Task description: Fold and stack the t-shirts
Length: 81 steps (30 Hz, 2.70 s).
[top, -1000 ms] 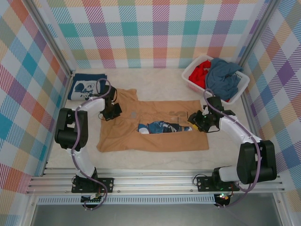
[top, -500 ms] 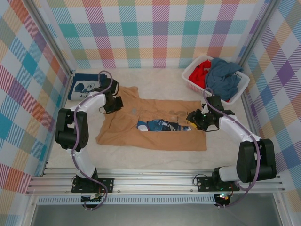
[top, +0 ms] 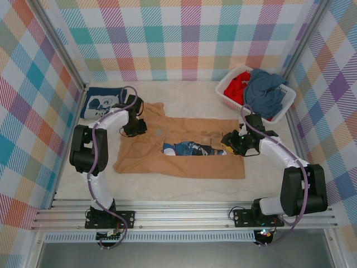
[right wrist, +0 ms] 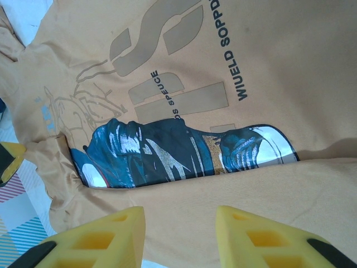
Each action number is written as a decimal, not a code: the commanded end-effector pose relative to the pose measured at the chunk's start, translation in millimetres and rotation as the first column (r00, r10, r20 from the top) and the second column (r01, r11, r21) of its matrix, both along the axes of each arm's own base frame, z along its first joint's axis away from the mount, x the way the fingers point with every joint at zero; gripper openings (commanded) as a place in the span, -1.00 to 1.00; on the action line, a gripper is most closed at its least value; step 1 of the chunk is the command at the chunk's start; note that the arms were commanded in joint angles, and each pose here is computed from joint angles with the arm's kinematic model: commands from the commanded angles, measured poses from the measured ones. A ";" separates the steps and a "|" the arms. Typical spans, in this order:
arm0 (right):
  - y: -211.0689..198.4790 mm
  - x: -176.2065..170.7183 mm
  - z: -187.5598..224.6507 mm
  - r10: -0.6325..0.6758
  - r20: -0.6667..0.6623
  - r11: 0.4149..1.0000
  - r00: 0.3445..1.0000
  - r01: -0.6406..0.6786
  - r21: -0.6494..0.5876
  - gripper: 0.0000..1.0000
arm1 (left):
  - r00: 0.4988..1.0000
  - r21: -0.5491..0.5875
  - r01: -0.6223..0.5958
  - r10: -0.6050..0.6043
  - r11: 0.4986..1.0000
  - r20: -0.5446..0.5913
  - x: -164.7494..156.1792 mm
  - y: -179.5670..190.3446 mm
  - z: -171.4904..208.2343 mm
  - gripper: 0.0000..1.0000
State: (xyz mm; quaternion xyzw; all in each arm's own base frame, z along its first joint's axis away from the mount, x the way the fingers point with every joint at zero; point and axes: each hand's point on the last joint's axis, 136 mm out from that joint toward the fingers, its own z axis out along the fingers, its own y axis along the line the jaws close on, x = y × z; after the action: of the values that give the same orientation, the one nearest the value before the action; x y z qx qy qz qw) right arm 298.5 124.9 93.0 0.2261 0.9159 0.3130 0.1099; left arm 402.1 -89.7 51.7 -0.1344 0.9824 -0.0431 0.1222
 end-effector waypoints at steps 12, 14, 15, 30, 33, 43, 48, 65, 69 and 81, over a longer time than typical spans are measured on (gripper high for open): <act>8.9 -7.6 6.5 0.034 0.031 0.998 0.999 -0.035 0.053 -0.25 | 0.998 0.049 0.064 -0.065 0.997 0.018 11.8 -2.1 3.0 -0.95; 14.3 -4.2 16.7 0.048 0.082 0.995 0.995 -0.055 0.086 -0.25 | 0.995 0.057 0.075 -0.078 0.996 0.059 15.3 -3.7 16.8 -0.96; 16.7 -2.3 22.7 0.052 0.112 0.993 0.992 -0.064 0.102 -0.24 | 0.993 0.064 0.085 -0.090 0.994 0.083 16.6 -5.2 24.5 -0.98; 23.2 6.7 24.0 0.049 0.110 0.987 0.993 -0.065 0.144 -0.23 | 0.981 0.104 0.139 -0.151 0.985 0.122 26.7 -10.3 32.0 -0.98; 18.5 1.9 15.1 0.040 0.068 0.992 0.997 -0.048 0.114 -0.23 | 0.983 0.122 0.140 -0.153 0.983 0.105 29.4 -8.1 25.5 -0.59; -32.4 -47.0 -18.1 -0.182 -0.163 0.977 0.970 0.159 -0.145 -0.19 | 0.960 0.156 -0.276 0.281 0.948 -0.009 -70.2 39.2 60.4 0.19; -30.8 -68.0 -44.1 -0.252 -0.264 0.966 0.931 0.229 -0.118 -0.32 | 0.889 0.013 -0.424 0.419 0.905 -0.184 -134.0 25.6 6.2 -0.06; -71.2 -132.5 -94.7 -0.428 -0.606 0.890 0.671 0.195 -0.413 -0.52 | 0.719 0.239 -0.577 0.625 0.781 -0.304 -203.9 95.6 -53.4 -0.46; -74.1 -158.8 -92.9 -0.464 -0.642 0.873 0.610 0.193 -0.448 -0.49 | 0.670 0.241 -0.642 0.685 0.728 -0.286 -228.7 94.1 -49.9 -0.43; -88.0 -125.4 -44.4 -0.509 -0.479 0.819 0.715 0.230 -0.526 -0.29 | 0.769 0.233 -0.596 0.630 0.769 -0.111 -182.8 88.0 10.4 -0.07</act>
State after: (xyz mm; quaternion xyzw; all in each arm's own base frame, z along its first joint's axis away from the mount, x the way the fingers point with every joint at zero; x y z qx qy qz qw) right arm 165.8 50.7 25.6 0.4661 0.8763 0.0167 -0.1203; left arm 203.1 -9.5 29.7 -0.4520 0.8889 0.0747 0.0034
